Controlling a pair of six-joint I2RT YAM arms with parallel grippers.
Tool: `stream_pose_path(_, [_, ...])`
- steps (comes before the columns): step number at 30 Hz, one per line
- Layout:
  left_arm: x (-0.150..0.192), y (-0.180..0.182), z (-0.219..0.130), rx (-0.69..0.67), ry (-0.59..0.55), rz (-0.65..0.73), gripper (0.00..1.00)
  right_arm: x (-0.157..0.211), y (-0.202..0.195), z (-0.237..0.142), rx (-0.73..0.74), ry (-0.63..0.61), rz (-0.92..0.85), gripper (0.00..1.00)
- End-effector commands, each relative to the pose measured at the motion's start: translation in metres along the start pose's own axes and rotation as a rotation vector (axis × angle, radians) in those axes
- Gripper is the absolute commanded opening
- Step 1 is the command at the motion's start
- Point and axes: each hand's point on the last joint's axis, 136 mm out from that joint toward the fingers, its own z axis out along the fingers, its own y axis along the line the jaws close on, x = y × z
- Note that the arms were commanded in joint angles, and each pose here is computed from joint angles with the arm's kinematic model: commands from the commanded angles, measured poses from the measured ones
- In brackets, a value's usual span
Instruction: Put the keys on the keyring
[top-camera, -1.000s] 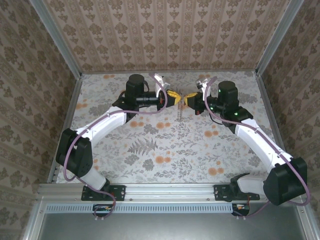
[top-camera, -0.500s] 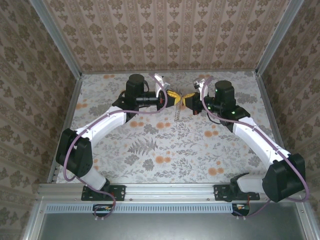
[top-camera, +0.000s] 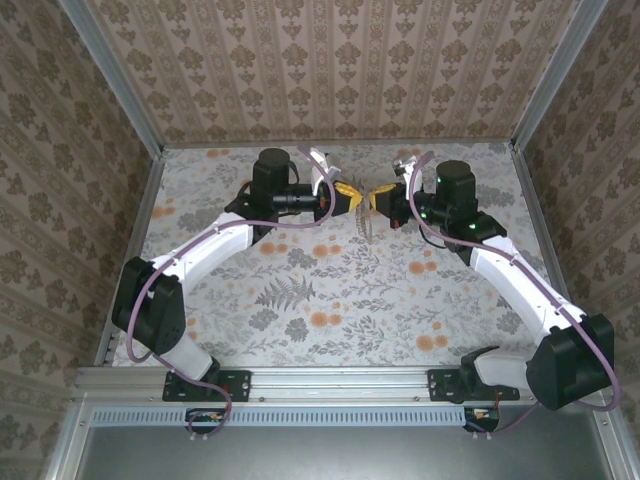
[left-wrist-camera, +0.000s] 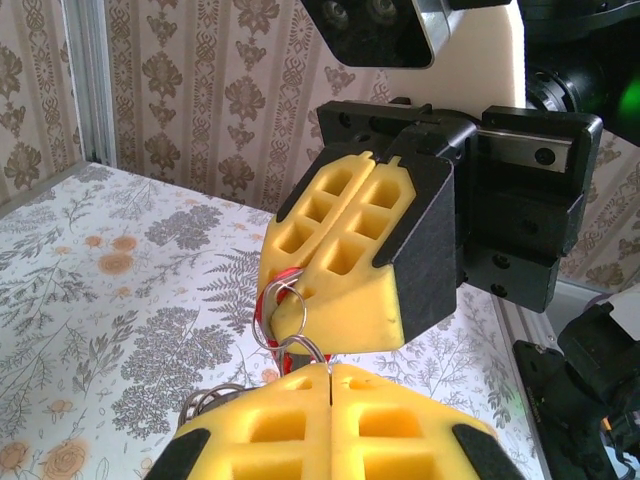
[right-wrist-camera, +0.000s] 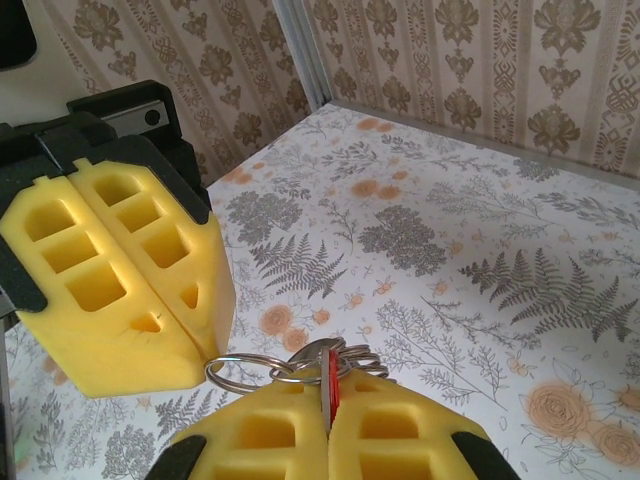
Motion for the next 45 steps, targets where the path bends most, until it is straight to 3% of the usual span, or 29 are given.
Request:
stream_pose_path(1, [-0.017, -0.008, -0.001, 0.012, -0.021, 0.04, 0.0, -0.021, -0.006, -0.003, 0.035, -0.049, -0.008, 0.0])
stream_pose_path(6, [-0.021, 0.013, -0.013, -0.141, -0.068, 0.026, 0.33, -0.019, -0.01, 0.003, 0.034, -0.029, 0.004, 0.0])
stream_pose_path(10, [-0.024, 0.032, -0.043, -0.279, -0.102, -0.001, 0.45, -0.015, -0.014, 0.014, 0.018, -0.005, 0.022, 0.0])
stream_pose_path(17, [-0.026, 0.045, -0.089, -0.434, -0.152, -0.014, 0.5, -0.001, -0.033, 0.059, -0.022, 0.05, 0.085, 0.0])
stream_pose_path(29, [-0.011, 0.064, -0.132, -0.593, -0.171, -0.074, 0.5, 0.01, -0.044, 0.165, -0.14, 0.165, 0.144, 0.0])
stream_pose_path(36, [-0.007, 0.062, -0.135, -0.593, -0.172, -0.086, 0.51, 0.066, -0.04, 0.172, -0.144, 0.229, 0.229, 0.0])
stream_pose_path(45, [-0.005, 0.061, -0.132, -0.572, -0.177, -0.119, 0.51, 0.148, -0.03, 0.153, -0.125, 0.307, 0.38, 0.0])
